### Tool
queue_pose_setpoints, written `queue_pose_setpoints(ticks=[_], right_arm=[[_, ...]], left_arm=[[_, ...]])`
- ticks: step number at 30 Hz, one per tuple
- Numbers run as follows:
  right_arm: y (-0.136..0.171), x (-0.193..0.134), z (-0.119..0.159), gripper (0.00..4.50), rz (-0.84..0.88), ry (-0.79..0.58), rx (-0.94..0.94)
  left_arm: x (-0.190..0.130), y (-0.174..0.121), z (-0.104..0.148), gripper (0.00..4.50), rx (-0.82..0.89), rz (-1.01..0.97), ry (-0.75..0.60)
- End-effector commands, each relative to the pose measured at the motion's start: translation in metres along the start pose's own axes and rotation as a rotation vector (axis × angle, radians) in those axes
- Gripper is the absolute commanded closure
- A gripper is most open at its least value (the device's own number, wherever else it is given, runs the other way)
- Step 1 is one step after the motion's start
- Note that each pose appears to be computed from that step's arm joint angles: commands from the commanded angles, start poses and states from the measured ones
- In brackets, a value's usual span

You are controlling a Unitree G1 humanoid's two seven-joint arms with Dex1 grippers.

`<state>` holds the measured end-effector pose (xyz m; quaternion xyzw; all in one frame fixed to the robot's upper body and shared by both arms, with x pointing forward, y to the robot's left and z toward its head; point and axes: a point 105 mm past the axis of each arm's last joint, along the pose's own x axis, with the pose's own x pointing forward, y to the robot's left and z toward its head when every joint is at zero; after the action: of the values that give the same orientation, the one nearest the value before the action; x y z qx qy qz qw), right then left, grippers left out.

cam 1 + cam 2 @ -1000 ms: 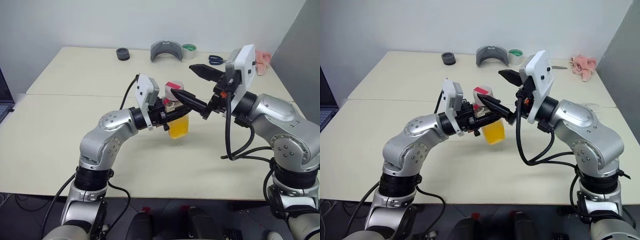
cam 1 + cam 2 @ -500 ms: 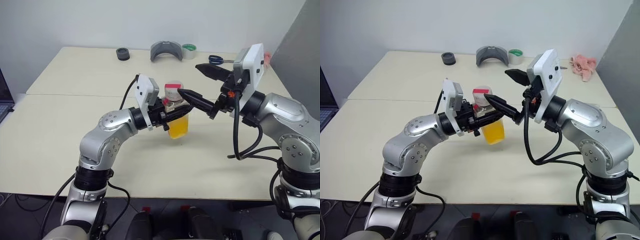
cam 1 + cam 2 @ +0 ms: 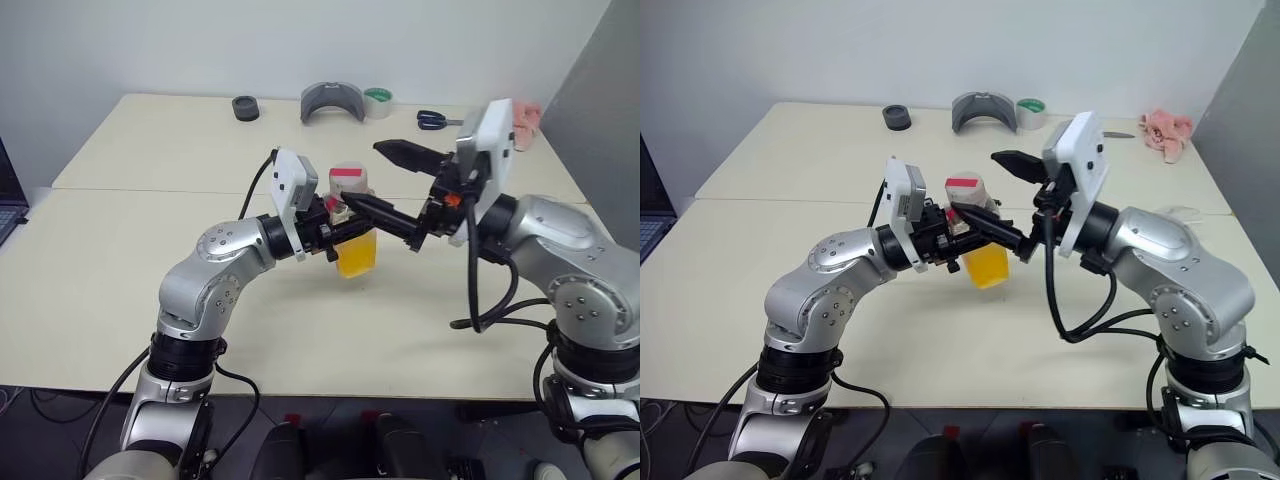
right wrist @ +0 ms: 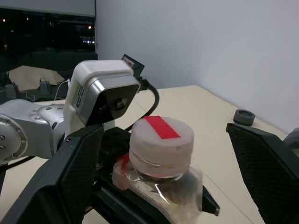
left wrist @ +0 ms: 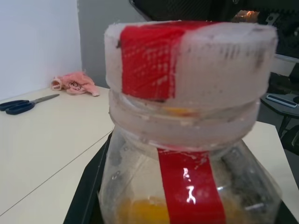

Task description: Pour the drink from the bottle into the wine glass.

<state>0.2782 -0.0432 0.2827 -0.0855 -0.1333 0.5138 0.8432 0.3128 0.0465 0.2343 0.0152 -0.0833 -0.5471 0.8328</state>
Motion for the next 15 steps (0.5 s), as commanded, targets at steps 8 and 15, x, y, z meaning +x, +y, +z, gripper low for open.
queue_pose_setpoints(ticks=[8, 15], right_arm=[[-0.0071, 0.0074, 0.007, 0.04, -0.019, -0.054, -0.057], [-0.0099, 0.0049, 0.01, 0.04, -0.025, -0.063, -0.053]], left_arm=[[0.0, -0.0072, 0.0177, 2.63, 0.063, -0.03, -0.04], [-0.0002, -0.0066, 0.0176, 2.63, 0.062, -0.027, -0.041]])
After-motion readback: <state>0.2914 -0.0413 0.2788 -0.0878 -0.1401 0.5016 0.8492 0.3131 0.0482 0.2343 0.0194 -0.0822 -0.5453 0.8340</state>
